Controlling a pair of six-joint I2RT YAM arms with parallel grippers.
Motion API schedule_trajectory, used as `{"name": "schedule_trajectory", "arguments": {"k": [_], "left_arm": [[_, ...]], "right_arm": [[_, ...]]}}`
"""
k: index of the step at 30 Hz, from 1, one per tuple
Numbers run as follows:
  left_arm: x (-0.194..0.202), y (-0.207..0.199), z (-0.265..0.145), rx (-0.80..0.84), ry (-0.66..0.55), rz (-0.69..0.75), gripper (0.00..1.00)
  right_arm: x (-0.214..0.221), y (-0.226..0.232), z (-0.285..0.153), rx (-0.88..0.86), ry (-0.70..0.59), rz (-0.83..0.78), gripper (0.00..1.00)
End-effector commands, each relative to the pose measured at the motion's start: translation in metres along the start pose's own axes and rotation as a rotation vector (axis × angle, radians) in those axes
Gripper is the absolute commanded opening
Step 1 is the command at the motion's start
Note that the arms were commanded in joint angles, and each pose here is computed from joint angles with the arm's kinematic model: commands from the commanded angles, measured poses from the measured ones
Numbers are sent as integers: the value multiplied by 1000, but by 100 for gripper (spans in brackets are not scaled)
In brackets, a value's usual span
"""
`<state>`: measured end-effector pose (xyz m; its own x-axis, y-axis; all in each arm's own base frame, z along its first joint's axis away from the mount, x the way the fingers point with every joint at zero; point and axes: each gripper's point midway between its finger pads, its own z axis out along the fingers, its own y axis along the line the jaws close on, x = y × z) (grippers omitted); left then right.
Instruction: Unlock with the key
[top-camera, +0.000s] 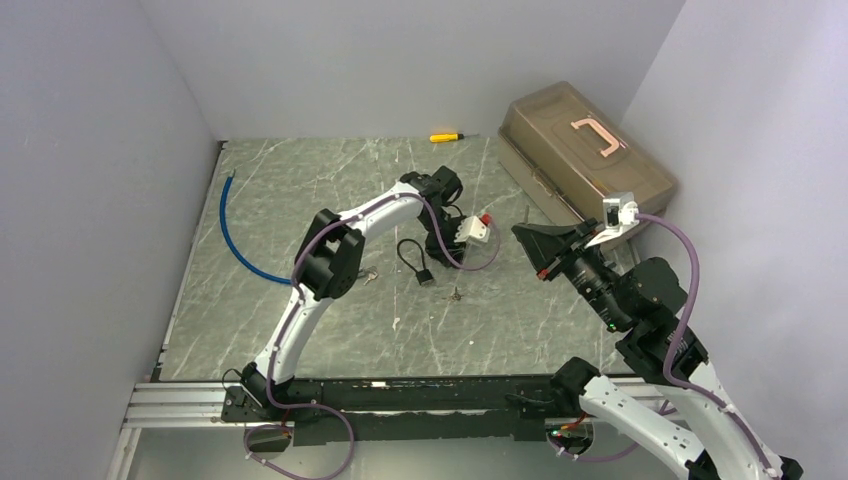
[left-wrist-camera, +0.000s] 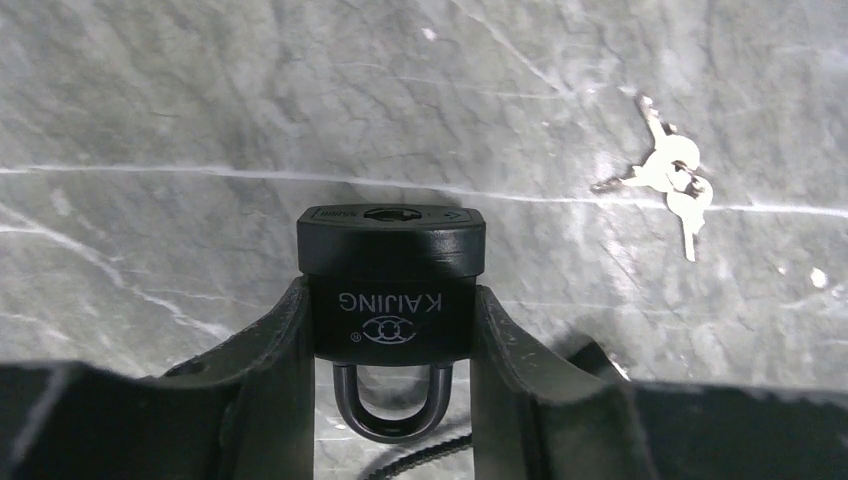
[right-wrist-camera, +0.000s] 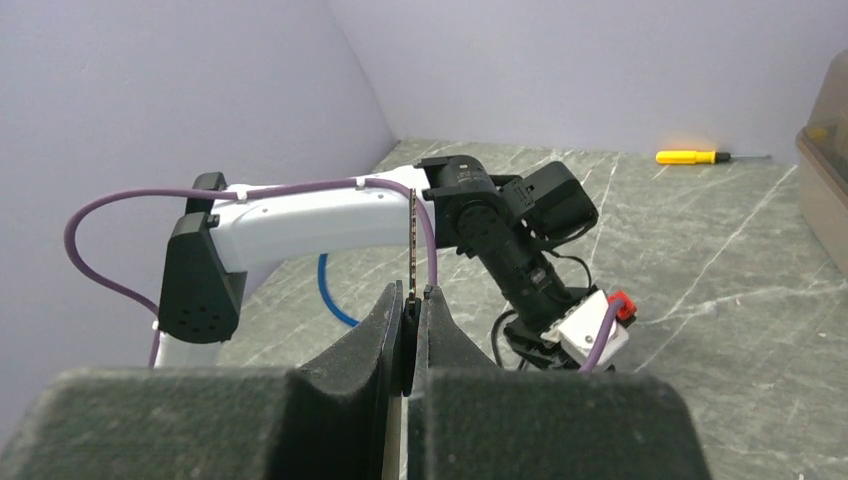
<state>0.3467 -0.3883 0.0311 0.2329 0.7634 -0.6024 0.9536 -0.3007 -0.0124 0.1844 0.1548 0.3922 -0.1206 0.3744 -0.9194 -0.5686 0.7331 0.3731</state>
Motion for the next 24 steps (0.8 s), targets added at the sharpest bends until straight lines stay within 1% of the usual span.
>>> {"name": "schedule_trajectory", "arguments": {"k": [1,4,6,10,13,16,18,20,22,24], "left_arm": [[-25,-26,-26,51,-55,43,0],[-46,-46,-62,55,-92,99,0],[-61,-60,-95,21,-115,150,0],[-84,-82,-162,-89,-163,214,0],[-106,-104,-215,-203,-225,282,0],[-129,-142,-268,-317,-278,402,0],[-141,-173,-296,-390,-318,519,0],[-144,-212,-319,-503,-349,667,0],[-151,-235,-337,-635,-387,787,0],[-159,-256,-352,-734,-414,903,0]], "right_arm": [[-21,10,2,-23,-27,-17,0],[-24,12,6,-25,-20,-35,0],[-30,13,6,-25,-34,-42,0],[-45,17,3,-33,-66,-52,0],[-49,18,3,-33,-67,-64,0],[-48,23,5,-56,-52,-70,0],[-44,30,8,-95,-27,-74,0],[-39,42,11,-161,5,-78,0],[-32,51,16,-212,43,-83,0],[-26,59,18,-259,70,-84,0]]}}
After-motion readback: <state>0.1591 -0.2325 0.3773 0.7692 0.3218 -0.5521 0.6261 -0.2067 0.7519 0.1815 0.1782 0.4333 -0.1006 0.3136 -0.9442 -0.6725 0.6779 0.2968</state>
